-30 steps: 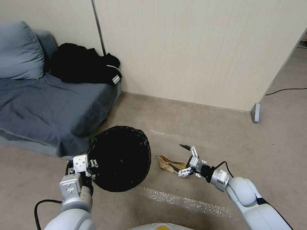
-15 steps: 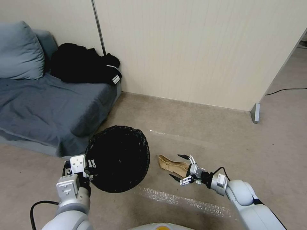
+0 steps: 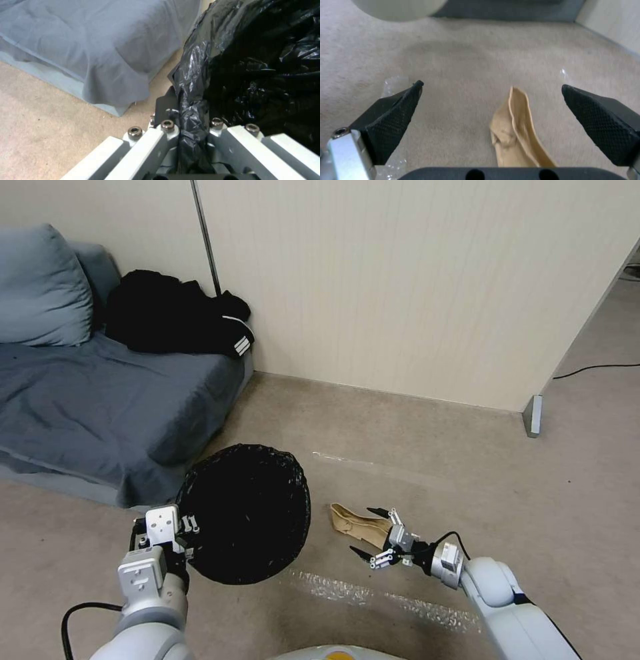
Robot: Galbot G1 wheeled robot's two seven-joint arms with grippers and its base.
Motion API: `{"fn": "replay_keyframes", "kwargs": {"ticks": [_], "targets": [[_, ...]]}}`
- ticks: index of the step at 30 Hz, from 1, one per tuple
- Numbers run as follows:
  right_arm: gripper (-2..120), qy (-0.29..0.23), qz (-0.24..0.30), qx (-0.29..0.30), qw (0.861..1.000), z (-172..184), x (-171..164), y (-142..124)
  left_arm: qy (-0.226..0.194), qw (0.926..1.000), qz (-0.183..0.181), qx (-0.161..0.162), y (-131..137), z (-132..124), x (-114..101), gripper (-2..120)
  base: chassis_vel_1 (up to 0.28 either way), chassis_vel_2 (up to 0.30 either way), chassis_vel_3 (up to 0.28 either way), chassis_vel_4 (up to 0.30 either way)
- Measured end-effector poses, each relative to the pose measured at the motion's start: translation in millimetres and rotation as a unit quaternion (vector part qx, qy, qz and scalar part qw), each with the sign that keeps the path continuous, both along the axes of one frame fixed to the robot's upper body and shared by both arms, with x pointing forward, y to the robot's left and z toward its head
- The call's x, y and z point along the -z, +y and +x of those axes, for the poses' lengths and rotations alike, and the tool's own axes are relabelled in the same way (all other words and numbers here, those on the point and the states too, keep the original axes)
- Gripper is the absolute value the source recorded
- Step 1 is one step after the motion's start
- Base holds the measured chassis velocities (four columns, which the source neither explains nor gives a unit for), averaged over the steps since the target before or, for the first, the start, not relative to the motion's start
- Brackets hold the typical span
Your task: Pick up the trash bin, then pick up the garbage from the floor and place it into the trash bin.
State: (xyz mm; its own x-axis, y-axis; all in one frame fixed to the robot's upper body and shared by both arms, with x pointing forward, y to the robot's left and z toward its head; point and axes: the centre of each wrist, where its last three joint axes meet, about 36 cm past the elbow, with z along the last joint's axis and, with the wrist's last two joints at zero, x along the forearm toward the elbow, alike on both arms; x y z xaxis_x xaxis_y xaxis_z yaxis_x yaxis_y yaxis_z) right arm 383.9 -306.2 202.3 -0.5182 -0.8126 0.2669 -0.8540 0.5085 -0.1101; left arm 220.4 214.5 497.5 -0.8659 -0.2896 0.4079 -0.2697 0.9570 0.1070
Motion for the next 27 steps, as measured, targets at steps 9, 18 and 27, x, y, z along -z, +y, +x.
{"fn": "replay_keyframes", "kwargs": {"ticks": [9, 18, 27], "targets": [[100, 0.04, -0.005, 0.053, 0.998, 1, 39, -4, 0.001, 1.0, 0.002, 0.002, -2, -1, 3, 1, 0.0, 0.0, 0.0, 0.0], [100, 0.055, -0.019, 0.063, 0.996, 8, 59, -8, 0.008, 1.0, 0.004, 0.004, -3, -3, 8, 1, 0.0, 0.0, 0.0, 0.0], [100, 0.065, -0.034, 0.073, 0.995, 15, 72, -12, 0.013, 0.9999, 0.004, 0.006, -5, -6, 10, 1, 0.0, 0.0, 0.0, 0.0]]}}
